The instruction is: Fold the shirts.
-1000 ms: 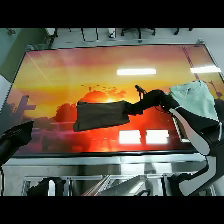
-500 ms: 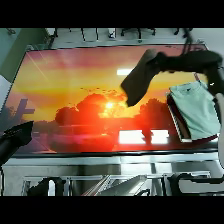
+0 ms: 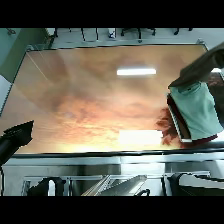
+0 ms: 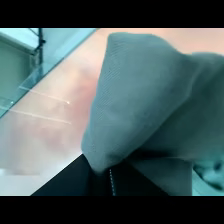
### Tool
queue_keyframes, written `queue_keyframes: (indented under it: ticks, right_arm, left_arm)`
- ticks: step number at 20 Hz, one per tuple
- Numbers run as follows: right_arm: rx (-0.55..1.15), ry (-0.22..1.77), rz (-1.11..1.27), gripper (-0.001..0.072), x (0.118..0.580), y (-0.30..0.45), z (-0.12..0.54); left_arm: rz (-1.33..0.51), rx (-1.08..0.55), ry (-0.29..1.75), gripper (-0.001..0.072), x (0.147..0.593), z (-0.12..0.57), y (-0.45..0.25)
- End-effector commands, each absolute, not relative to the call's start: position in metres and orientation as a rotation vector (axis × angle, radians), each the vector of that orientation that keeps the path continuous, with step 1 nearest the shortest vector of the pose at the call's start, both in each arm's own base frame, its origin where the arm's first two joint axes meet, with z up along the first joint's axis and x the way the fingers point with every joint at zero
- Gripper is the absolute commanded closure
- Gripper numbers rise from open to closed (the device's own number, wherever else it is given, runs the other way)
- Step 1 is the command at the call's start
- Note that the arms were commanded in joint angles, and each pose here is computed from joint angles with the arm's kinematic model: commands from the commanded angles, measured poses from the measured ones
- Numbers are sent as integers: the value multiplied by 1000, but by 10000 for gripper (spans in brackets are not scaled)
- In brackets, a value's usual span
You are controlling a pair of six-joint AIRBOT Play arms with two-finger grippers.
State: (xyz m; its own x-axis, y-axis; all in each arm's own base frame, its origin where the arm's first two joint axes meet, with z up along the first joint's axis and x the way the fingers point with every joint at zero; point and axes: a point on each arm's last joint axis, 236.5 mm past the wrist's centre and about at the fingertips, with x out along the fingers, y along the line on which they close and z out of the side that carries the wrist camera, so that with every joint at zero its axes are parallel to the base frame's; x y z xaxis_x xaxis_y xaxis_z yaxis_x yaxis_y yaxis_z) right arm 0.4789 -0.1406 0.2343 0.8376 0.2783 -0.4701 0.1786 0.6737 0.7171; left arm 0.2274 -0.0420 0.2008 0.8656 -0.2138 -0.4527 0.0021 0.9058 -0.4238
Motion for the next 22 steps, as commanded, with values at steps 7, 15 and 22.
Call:
queue_keyframes:
  ticks: [7, 15, 22]
  right_arm:
    - [1101, 996, -456, 690, 324, -160, 186]
    - [1180, 1181, -771, 688, 243, -148, 82]
    - [1148, 1239, -640, 5, 257, -142, 61]
  left_arm:
    - [-115, -428, 503, 691, 229, 203, -41]
    - [-125, -426, 536, 691, 224, 197, -45]
    - [-126, -426, 541, 691, 224, 196, -45]
